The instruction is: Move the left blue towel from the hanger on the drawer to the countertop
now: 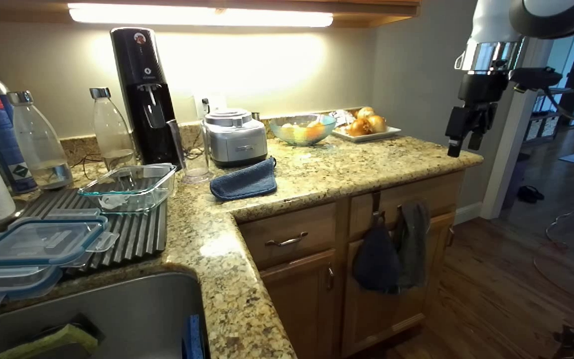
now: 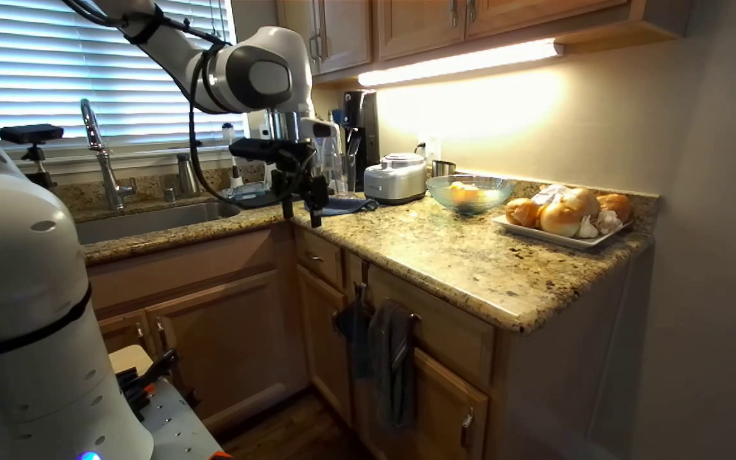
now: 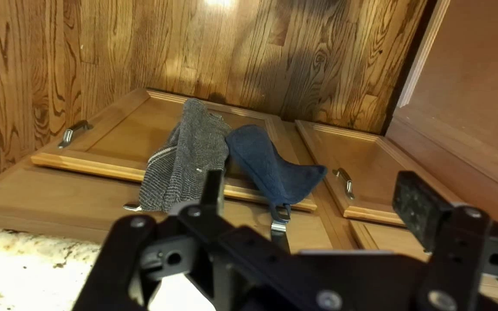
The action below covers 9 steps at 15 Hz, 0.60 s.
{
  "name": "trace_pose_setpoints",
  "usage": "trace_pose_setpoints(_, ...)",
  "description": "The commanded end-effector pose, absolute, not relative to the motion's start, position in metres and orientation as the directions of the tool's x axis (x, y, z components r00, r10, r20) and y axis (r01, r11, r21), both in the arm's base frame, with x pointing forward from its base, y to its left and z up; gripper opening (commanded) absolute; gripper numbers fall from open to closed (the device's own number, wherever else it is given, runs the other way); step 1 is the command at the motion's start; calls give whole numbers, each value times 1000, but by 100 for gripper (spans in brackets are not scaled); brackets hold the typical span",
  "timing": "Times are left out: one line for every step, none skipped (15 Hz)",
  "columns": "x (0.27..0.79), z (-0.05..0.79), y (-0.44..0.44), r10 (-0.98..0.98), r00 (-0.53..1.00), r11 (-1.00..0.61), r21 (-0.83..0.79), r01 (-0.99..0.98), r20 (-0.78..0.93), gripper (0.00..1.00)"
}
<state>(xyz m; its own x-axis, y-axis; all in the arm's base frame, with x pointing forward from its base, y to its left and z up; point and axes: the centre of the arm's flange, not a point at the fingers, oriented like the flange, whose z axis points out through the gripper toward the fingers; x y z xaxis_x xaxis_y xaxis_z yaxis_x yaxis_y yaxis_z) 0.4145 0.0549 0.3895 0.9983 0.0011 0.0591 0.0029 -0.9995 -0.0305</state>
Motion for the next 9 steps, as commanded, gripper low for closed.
trace_pose_setpoints(415, 389, 55, -1, 998, -1000, -30, 1, 57, 100)
trace_pose_setpoints(415, 389, 54, -2, 998, -1000, -30, 0, 58, 100)
trace_pose_setpoints(415, 389, 54, -2, 998, -1000, -30, 0, 58, 100)
trace_pose_setpoints(415, 389, 55, -2, 998, -1000, -30, -1, 58, 100)
trace_pose_setpoints(415, 389, 55, -2, 998, -1000, -30, -1, 58, 100)
trace_pose_setpoints(415, 389, 55, -3, 998, -1000, -30, -1, 58, 100)
trace_pose_setpoints(416, 384, 54, 5, 998, -999, -38, 8, 60, 100)
trace_pose_setpoints(418, 374, 53, 5, 998, -999, -47, 7, 58, 100)
trace_pose_setpoints(420, 366, 52, -11, 999, -999, -51, -9, 42, 100)
